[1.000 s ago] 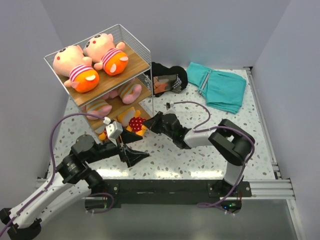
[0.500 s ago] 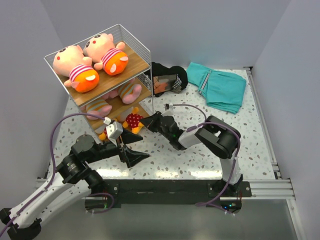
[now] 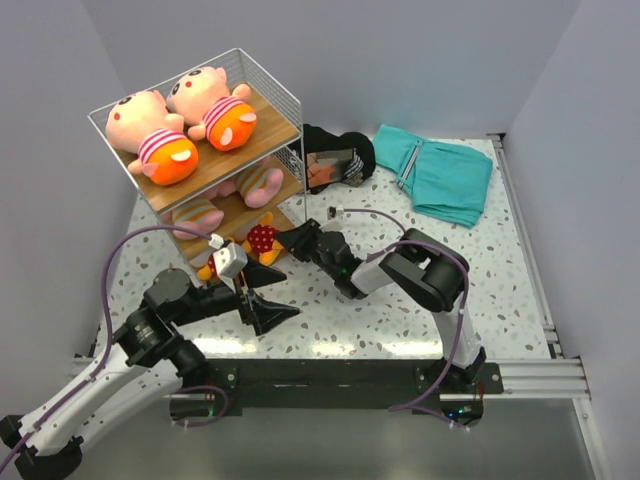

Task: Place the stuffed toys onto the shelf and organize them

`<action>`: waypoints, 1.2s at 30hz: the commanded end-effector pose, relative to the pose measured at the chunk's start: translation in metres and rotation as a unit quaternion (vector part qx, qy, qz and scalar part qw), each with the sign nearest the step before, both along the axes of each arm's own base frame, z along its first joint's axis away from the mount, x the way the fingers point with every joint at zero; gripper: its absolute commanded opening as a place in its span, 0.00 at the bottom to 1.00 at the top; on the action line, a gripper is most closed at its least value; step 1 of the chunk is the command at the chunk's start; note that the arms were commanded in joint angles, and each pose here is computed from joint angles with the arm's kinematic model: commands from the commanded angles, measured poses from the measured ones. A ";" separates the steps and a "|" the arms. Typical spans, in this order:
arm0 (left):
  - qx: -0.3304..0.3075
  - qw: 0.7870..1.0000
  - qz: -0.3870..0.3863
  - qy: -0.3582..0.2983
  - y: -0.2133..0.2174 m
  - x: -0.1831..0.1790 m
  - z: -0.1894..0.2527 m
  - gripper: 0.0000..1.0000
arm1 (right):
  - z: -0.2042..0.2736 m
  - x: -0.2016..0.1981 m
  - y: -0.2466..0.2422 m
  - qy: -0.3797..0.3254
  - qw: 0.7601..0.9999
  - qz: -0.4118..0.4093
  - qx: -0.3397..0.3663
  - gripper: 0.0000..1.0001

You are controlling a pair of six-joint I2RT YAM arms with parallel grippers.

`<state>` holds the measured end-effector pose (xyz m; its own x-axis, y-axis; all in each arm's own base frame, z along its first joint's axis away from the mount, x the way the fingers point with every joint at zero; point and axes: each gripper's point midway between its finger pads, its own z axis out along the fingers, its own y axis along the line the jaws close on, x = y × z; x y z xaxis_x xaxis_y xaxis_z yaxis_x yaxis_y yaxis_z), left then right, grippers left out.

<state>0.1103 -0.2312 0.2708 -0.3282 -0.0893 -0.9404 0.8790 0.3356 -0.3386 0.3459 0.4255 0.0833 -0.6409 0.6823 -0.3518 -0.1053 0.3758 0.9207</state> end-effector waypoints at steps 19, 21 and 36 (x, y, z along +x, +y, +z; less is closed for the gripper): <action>-0.009 1.000 0.019 -0.004 0.000 0.008 0.004 0.95 | 0.046 -0.034 -0.056 0.024 0.996 0.015 -0.080 0.99; -0.006 1.000 0.020 -0.002 -0.001 0.008 0.003 0.95 | 0.037 -0.043 -0.074 0.039 0.989 0.014 -0.143 0.99; 0.005 0.997 0.081 -0.001 0.001 0.035 0.007 0.94 | 0.146 -0.110 -0.200 -0.048 0.928 0.034 -0.367 0.99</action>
